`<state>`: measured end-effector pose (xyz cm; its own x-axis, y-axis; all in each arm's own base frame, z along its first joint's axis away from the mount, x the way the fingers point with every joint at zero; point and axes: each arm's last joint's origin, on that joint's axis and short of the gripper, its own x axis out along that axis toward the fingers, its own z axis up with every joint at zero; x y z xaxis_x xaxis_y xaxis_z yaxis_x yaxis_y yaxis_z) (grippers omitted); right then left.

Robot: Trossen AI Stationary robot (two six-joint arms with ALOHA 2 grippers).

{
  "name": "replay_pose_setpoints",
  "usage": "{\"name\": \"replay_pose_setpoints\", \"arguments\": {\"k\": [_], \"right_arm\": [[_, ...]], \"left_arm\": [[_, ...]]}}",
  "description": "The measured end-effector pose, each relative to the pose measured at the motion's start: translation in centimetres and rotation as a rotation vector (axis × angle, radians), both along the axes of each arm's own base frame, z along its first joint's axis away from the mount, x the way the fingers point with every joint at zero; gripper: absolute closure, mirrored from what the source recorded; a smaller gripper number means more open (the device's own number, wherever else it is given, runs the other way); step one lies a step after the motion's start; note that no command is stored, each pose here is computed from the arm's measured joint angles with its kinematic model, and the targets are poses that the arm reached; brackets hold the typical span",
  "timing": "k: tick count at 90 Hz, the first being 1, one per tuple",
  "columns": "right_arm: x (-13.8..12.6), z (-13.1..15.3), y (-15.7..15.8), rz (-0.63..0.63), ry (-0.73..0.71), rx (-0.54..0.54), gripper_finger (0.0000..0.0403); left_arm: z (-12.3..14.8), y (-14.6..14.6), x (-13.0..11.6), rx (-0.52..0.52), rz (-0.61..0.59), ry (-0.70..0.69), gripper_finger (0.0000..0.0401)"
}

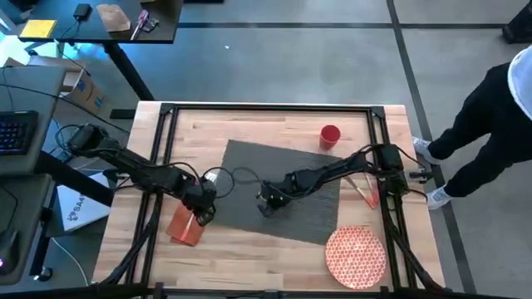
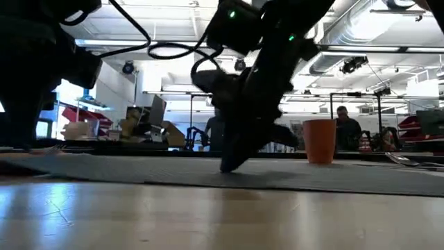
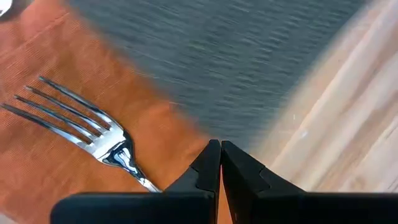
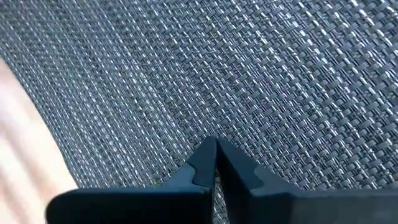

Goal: Set table place
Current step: Prepare the gray placemat

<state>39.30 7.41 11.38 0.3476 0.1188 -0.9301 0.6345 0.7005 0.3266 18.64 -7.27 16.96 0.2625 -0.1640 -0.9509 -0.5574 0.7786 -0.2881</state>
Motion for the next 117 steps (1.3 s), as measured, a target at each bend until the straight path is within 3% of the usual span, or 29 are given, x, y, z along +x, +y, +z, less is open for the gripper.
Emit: {"name": "replay_pose_setpoints", "arguments": {"k": [22,54,85,100,117], "right_arm": [[-1.3,-0.2,3.8,0.075,0.055,0.028,0.0403],[-0.3,0.7,3.8,0.045,0.017,0.045,0.0403],[1.2,1.0,1.4,-0.040,-0.087,-0.010,0.0403],[1.7,1.1,0.5,-0.033,-0.131,-0.036,0.0403],[2.0,1.1,0.2,0.010,-0.156,-0.057,0.0403]], "left_arm": [[-0.6,0.4,0.0,0.077,0.052,-0.039,0.0401],[-4.8,1.9,-2.3,0.077,0.263,-0.017,0.0401],[-4.2,3.0,-4.2,0.201,0.378,0.039,0.0401],[-3.4,3.4,-5.5,0.210,0.382,0.060,0.0401],[-2.4,3.5,-5.8,0.173,0.380,-0.005,0.0401]]}}
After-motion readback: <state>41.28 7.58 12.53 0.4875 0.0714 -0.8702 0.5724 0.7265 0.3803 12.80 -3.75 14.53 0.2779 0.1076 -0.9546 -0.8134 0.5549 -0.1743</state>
